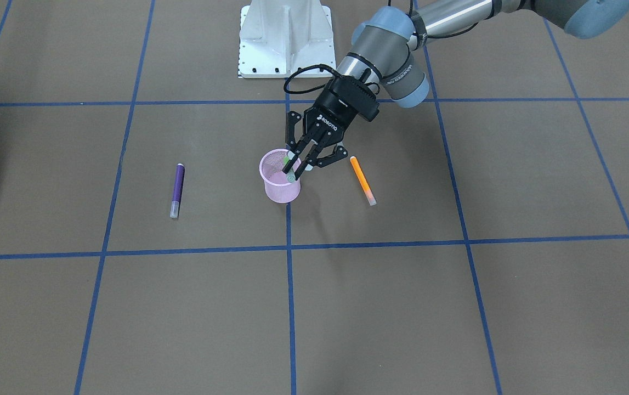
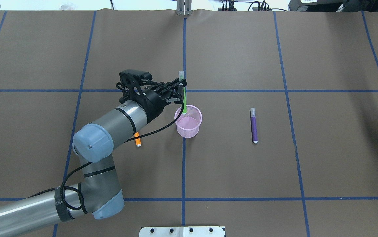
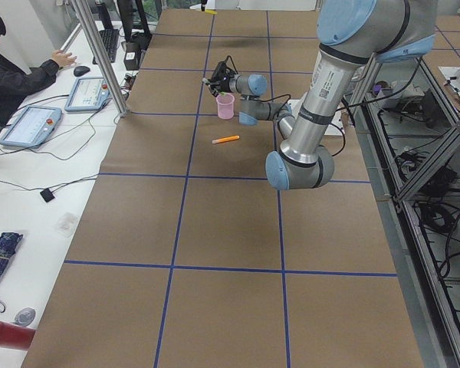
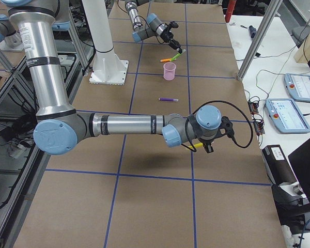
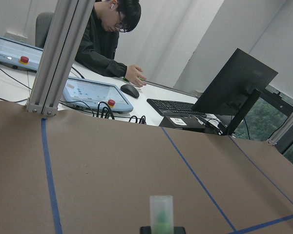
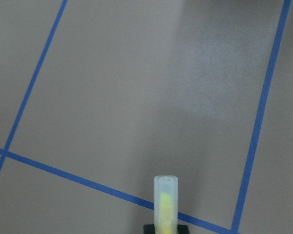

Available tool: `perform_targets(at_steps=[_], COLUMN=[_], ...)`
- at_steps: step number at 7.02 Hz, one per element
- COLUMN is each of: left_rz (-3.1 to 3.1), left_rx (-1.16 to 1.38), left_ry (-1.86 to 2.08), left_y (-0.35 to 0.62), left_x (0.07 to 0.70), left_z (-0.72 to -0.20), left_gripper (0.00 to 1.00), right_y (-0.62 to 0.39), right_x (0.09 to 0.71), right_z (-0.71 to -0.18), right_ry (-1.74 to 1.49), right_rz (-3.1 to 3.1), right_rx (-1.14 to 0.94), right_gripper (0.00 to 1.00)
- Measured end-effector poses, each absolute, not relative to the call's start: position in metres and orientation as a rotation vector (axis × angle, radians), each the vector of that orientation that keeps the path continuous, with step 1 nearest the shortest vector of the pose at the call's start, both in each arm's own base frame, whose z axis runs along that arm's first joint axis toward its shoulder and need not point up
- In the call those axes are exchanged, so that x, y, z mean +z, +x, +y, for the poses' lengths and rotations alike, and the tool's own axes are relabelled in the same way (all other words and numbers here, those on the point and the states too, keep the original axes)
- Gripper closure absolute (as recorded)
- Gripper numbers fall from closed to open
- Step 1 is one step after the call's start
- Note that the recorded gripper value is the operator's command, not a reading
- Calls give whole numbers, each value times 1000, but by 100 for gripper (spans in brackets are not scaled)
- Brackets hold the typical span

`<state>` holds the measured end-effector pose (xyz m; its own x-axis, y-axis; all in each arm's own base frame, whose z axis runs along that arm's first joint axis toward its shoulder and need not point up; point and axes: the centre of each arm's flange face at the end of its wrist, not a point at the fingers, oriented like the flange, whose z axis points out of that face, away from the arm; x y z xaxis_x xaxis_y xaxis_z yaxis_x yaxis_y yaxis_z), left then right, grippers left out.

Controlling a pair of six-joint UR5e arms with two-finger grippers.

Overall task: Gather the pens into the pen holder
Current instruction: 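Carry the green marker over the pink cup with the left gripper, then open the left gripper to drop the green marker into the cup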

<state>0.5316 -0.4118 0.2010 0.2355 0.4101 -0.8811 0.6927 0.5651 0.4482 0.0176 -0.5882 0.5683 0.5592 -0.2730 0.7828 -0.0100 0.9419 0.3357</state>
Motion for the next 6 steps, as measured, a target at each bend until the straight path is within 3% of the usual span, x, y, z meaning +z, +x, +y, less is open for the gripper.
perform_targets(at_steps=[4,5,6], left_rz=[1359,1346,1339], left_rx=[-247,-245,-243], left_ry=[1022,1020,1017], left_y=[563,568,571], left_x=[218,222,225], left_z=[-410,-412,-413], left_gripper=[100,67,1], right_y=[13,13,13], right_x=[555,553,551], right_z=[-587,-586,-586], right_ry=[331,332,335], right_rz=[-999,-1007,-1010], right_rx=[-172,-175,-178], right_gripper=[100,100,100])
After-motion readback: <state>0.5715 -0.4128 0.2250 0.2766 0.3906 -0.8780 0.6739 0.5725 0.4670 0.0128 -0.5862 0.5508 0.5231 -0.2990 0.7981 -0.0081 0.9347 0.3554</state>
